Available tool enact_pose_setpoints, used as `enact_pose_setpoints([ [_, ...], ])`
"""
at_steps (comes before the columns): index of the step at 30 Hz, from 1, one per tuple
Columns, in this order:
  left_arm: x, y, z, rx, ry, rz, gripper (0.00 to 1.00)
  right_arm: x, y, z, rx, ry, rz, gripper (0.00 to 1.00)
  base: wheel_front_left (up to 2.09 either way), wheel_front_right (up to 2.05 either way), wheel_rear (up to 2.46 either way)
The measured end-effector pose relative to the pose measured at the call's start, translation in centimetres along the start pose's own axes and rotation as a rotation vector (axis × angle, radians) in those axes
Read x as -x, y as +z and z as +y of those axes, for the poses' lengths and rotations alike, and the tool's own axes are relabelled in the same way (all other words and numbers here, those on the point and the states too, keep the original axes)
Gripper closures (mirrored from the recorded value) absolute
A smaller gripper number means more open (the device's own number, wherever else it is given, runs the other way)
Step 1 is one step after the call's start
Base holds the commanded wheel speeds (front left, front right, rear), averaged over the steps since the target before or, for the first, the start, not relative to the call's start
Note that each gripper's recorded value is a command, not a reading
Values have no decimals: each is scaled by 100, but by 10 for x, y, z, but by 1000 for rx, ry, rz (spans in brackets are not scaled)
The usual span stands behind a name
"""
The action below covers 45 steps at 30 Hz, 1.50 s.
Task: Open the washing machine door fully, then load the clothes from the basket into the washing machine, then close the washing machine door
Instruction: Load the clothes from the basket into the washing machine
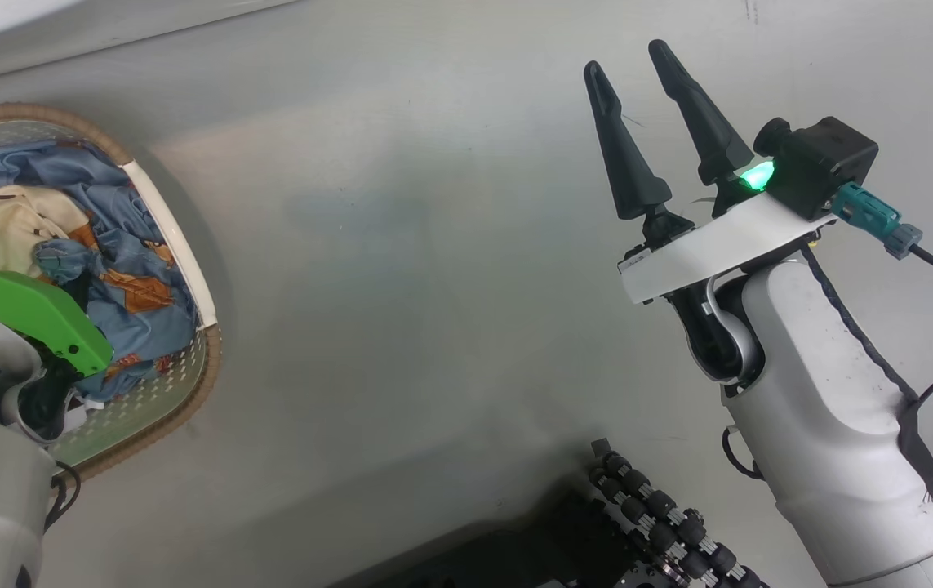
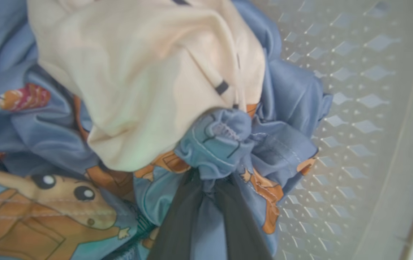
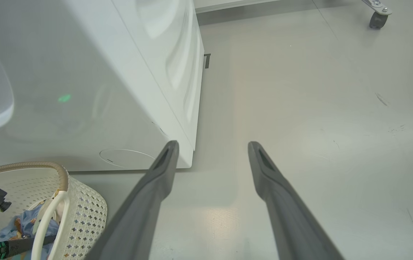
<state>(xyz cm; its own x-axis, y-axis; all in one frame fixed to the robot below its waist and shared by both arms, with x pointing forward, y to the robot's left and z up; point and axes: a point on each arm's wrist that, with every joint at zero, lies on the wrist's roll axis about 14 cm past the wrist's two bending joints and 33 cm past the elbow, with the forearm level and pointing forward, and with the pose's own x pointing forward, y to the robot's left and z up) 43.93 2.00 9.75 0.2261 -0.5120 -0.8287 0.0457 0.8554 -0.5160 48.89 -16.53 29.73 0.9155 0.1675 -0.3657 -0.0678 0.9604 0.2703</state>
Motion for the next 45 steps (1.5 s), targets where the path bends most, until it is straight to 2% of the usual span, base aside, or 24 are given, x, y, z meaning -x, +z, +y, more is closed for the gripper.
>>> enact_pose_setpoints([
  [7,6,9,-4,-7,-11,-46,100,-3,5,4,-5,6,-16,0,0,0,0],
  [17,27,29,-32,-55,-70,-175,100,-4,22,16,-12,33,-59,0,0,0,0],
  [26,64,30,-51,-45,-100,-297,100,0,51,32,-11,66,-123,0,0,0,0],
  [32,93,27,-52,-62,-87,-361,100,8,67,41,-2,86,-151,0,0,0,0],
  [45,164,48,-70,-94,-108,-578,100,37,99,52,20,106,-212,0,0,0,0],
])
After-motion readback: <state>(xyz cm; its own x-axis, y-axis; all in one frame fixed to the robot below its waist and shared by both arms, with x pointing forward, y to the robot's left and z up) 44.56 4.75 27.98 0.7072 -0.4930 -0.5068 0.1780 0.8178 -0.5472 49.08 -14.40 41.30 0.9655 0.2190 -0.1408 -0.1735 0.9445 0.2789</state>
